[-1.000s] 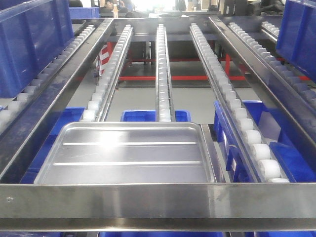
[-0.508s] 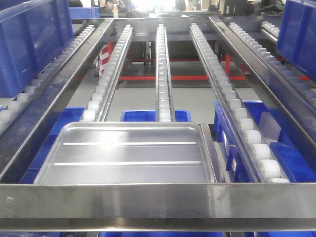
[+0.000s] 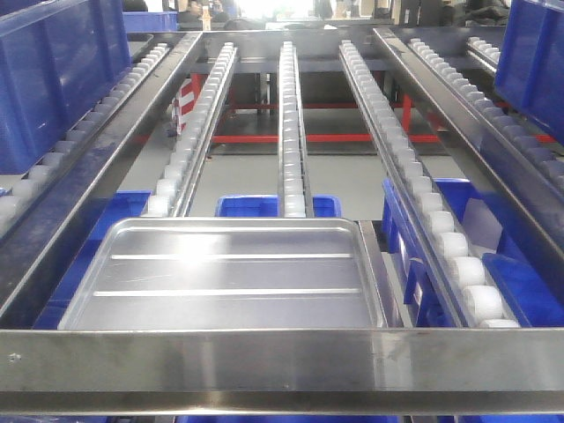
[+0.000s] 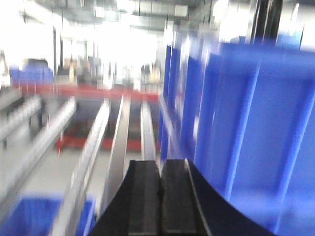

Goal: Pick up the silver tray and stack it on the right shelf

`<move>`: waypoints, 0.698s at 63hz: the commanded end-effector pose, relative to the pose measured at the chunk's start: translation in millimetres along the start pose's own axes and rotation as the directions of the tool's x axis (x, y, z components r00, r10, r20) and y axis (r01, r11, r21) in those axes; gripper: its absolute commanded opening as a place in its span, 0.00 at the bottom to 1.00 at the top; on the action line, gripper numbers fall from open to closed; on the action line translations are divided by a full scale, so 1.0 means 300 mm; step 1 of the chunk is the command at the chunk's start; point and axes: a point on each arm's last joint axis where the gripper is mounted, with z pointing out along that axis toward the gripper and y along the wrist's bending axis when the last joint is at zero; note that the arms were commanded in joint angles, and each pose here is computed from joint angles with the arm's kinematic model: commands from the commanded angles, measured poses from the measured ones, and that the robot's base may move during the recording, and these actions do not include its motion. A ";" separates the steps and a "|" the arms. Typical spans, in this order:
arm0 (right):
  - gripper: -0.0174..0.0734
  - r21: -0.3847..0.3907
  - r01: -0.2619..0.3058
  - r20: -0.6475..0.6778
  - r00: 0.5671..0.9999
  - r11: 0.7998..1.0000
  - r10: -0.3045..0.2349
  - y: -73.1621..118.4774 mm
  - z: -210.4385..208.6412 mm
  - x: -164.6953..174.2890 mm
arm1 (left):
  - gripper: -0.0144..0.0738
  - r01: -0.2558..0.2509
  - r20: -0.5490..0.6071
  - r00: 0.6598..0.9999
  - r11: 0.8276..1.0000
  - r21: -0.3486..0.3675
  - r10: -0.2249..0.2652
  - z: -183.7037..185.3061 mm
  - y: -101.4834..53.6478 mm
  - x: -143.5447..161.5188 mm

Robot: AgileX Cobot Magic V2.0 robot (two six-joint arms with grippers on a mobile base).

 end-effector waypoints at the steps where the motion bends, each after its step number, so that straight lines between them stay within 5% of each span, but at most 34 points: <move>1: 0.25 0.005 -0.003 0.135 0.991 1.000 0.002 -0.006 0.027 -0.155 | 0.05 -0.015 0.023 1.000 1.000 0.009 0.015 0.041 -0.002 -0.126; 14: 0.26 -0.026 -0.060 0.015 0.998 0.998 0.060 -0.005 0.136 -0.299 | 0.05 0.001 -0.205 0.979 0.999 0.049 0.009 0.152 -0.011 -0.219; 23: 0.27 -0.104 -0.084 -0.110 0.991 0.991 0.073 0.017 0.184 -0.276 | 0.05 0.044 -0.474 0.881 0.996 0.081 -0.001 0.234 -0.028 -0.179; 36: 0.61 -0.237 -0.126 -0.270 0.961 0.963 0.060 0.071 0.232 -0.214 | 0.05 0.194 -0.641 0.763 0.974 0.114 -0.077 0.335 -0.080 -0.122; 44: 0.71 -0.324 -0.157 -0.335 0.941 0.933 0.042 0.119 0.264 -0.182 | 0.05 0.234 -0.705 0.707 0.959 0.161 -0.055 0.367 -0.118 -0.086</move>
